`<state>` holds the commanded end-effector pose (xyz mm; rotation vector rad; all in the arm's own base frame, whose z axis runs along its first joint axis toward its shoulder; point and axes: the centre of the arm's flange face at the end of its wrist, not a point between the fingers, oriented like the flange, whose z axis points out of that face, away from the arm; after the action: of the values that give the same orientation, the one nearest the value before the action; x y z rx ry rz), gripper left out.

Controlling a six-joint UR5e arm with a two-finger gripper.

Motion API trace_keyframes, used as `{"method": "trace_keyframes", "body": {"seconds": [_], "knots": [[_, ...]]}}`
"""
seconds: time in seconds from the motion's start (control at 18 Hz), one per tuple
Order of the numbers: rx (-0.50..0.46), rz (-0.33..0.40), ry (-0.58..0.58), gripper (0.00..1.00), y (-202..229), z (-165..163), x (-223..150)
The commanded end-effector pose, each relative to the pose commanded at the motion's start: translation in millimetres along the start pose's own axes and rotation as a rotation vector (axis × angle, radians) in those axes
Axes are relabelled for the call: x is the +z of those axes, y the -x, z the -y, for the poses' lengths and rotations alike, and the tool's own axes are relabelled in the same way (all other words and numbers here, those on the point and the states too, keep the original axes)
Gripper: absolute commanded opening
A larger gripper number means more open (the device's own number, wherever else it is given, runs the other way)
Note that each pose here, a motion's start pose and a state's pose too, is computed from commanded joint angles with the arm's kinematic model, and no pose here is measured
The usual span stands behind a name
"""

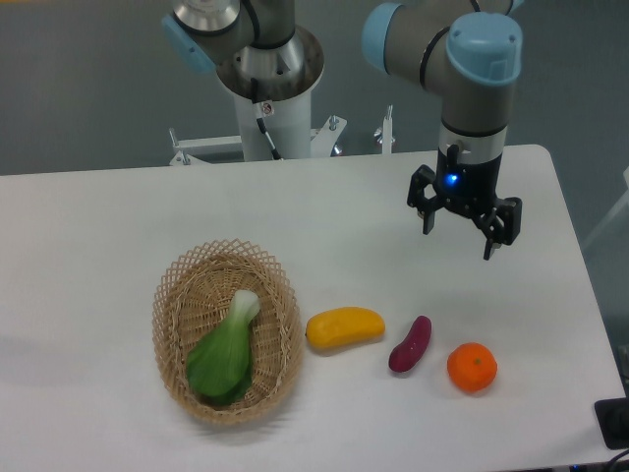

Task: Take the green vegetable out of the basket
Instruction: 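Move the open gripper over the basket above the green bok choy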

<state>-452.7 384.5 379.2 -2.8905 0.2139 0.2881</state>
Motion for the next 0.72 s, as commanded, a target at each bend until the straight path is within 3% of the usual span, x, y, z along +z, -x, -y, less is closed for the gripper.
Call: {"method": "trace_keyframes", "body": {"seconds": [0.44,0.72], "knots": [[-0.043,-0.050,0.001,1.00,-37,31,19],[-0.104,-0.042,-0.027,1.00,-89,87,34]]}}
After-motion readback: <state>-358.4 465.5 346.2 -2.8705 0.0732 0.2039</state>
